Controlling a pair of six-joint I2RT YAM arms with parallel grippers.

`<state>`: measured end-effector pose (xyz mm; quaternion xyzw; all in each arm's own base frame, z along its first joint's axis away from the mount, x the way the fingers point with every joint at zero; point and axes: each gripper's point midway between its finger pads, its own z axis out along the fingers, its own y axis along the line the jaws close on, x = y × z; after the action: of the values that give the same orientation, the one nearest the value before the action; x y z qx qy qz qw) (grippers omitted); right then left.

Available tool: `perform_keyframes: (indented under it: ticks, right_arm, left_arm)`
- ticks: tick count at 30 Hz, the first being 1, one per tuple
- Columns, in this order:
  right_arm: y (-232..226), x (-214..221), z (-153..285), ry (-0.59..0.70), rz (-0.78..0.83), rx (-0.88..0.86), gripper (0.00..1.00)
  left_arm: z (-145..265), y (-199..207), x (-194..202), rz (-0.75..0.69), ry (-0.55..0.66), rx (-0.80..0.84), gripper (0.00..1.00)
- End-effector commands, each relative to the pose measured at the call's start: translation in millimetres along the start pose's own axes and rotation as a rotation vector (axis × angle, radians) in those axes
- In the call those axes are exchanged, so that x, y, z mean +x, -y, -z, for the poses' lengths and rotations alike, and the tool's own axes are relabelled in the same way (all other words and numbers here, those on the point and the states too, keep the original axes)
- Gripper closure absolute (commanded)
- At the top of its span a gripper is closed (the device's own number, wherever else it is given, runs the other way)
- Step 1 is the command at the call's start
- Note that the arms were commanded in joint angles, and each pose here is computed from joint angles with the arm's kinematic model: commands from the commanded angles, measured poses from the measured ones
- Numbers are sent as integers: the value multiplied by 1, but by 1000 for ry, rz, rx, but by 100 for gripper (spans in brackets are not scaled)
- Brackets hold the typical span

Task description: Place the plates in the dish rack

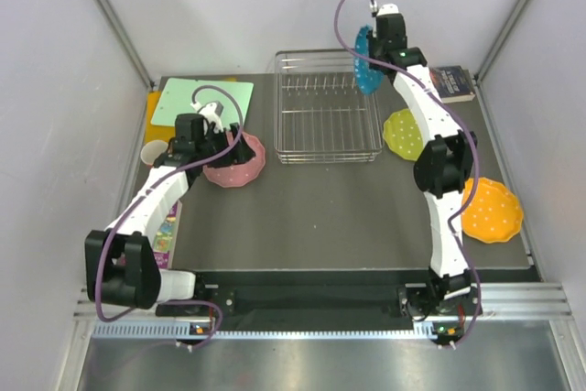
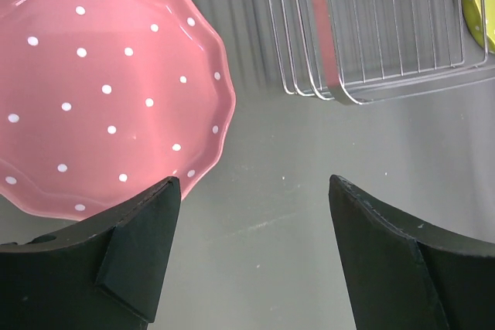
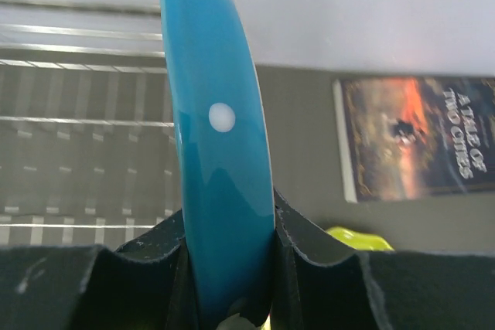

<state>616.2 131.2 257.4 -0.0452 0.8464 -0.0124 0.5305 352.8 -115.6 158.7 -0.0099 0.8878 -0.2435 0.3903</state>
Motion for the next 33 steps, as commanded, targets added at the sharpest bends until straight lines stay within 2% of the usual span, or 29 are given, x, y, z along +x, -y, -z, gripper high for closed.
perform_keyframes:
  ticks: [1, 5, 13, 20, 33]
  right_arm:
    - [41, -93, 35, 269, -26, 168, 100]
    - [41, -90, 29, 268, 3, 184, 100]
    - [28, -54, 10, 178, 52, 174, 100]
    - [8, -70, 24, 223, 49, 147, 100]
    - [-6, -40, 17, 140, 63, 128, 100]
  left_arm:
    - [1, 4, -33, -36, 79, 6, 18]
    - [-5, 4, -29, -26, 50, 20, 18]
    - [-12, 8, -40, -9, 47, 32, 18]
    - [-19, 3, -27, 26, 16, 26, 17]
    - [-16, 6, -34, 33, 48, 33, 17]
